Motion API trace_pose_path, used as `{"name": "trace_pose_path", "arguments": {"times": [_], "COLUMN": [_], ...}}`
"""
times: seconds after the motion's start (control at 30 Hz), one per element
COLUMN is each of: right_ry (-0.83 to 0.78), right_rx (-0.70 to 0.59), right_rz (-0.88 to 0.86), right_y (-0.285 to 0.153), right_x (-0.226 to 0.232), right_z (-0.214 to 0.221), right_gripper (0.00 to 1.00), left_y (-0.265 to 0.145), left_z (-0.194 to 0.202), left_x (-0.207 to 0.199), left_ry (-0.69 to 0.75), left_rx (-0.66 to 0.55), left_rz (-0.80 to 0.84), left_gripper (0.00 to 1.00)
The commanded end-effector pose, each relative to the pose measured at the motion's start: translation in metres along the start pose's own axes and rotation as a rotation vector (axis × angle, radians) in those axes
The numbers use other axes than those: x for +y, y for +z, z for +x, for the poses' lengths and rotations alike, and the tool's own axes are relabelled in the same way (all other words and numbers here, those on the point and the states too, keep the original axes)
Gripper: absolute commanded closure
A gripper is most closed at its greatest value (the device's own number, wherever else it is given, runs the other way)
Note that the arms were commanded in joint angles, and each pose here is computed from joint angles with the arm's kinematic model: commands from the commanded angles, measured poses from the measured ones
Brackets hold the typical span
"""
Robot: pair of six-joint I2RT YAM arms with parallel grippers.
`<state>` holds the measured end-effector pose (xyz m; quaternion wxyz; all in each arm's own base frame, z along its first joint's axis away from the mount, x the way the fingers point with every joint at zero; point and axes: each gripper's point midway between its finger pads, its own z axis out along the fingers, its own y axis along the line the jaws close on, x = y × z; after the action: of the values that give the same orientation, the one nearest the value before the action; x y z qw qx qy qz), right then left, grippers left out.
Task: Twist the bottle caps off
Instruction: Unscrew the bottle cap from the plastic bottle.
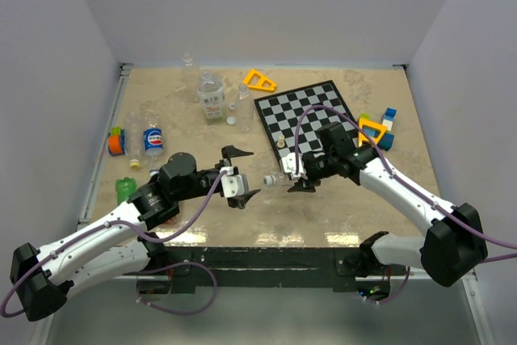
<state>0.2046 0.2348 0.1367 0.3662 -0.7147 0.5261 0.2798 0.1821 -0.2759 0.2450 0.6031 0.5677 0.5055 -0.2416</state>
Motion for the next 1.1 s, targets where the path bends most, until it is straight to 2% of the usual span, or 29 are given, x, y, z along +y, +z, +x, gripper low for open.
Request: {"name": "trace_pose_path", "arguments": {"times": [0.0, 0.37, 0.63, 0.83, 0.97, 1.07], "right_ry": [-0.02, -0.02, -0.02, -0.018, -0.023, -0.021], "right_rx": [-0.008, -0.007, -0.007, -0.005, -0.008, -0.006], "right_rz": [0.006, 0.007, 0.007, 0.008, 0.01, 0.009], "right_y": [-0.003, -0.003, -0.003, -0.003, -0.003, -0.003], "right_x": [-0.002, -0.002, -0.002, -0.002, -0.003, -0.003], "right_z": [-0.005, -0.004, -0.004, -0.004, -0.005, -0.005], "right_gripper": [0.85, 0.85, 0.85, 0.85, 0.85, 0.85], "left_y": [0.01, 0.027, 0.038, 0.046, 0.047, 0.047], "left_z": [-0.009, -0.004, 0.005, 0.009, 0.008, 0.007], "left_x": [-0.006, -0.013, -0.027, -0.027, -0.027, -0.027], "left_ry": [0.088, 0.073, 0.028, -0.024, -0.035, -0.041], "left_rx": [-0.079, -0.082, -0.074, -0.051, -0.059, -0.062], "left_rz": [0.057, 0.126, 0.201, 0.213, 0.21, 0.208], "left_gripper": [0.0, 0.02, 0.16, 0.39, 0.48, 0.49]}}
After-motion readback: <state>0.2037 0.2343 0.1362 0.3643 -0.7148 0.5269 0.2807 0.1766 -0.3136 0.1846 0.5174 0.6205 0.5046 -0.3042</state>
